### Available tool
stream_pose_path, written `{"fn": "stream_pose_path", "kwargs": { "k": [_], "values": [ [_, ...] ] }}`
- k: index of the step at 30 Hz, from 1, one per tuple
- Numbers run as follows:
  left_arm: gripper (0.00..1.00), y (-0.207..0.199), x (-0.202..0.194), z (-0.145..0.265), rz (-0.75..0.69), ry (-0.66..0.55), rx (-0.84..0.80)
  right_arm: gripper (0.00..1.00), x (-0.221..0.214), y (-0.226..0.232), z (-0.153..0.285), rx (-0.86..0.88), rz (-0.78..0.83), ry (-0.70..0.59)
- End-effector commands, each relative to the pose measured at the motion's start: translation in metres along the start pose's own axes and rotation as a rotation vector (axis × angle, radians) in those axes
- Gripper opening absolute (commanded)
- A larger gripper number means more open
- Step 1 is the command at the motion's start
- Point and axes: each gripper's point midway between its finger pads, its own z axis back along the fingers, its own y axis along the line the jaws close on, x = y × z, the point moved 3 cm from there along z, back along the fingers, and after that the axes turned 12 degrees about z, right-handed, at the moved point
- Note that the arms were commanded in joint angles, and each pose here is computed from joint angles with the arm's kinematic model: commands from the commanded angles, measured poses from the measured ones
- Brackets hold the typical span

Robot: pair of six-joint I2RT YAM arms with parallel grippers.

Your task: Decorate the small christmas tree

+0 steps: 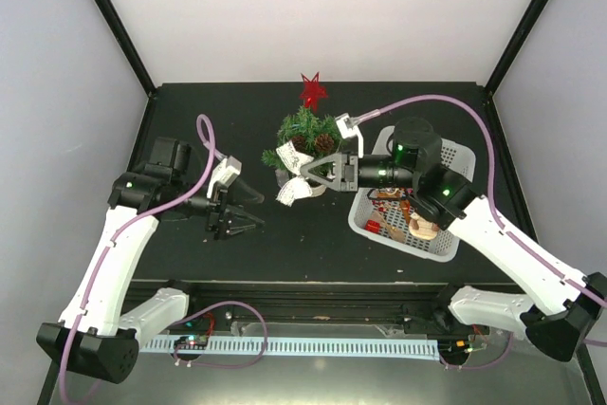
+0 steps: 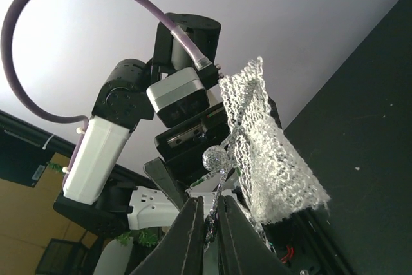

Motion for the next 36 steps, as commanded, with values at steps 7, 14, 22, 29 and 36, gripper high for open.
{"fn": "stream_pose_path", "kwargs": {
  "k": [7, 14, 22, 29, 36],
  "values": [
    [0.96, -0.013, 0.004, 0.003, -0.041, -0.037, -0.044, 0.1, -0.01, 0.008, -0.033, 0.044, -0.011, 0.005],
    [0.95, -0.017, 0.002, 0.005, -0.051, -0.046, -0.051, 0.1, -0.024, 0.007, -0.052, 0.051, -0.031, 0.042],
    [0.85, -0.017, -0.001, 0.005, -0.063, -0.046, -0.05, 0.1, -0.03, 0.018, -0.075, 0.095, -0.042, 0.086],
    [0.25, -0.018, -0.004, 0.005, -0.082, -0.045, -0.036, 0.1, -0.034, 0.026, -0.084, 0.119, -0.04, 0.106],
    [0.02, -0.01, -0.006, 0.005, -0.087, -0.045, 0.014, 0.1, -0.025, 0.041, -0.073, 0.142, -0.006, 0.086]
  ]
}}
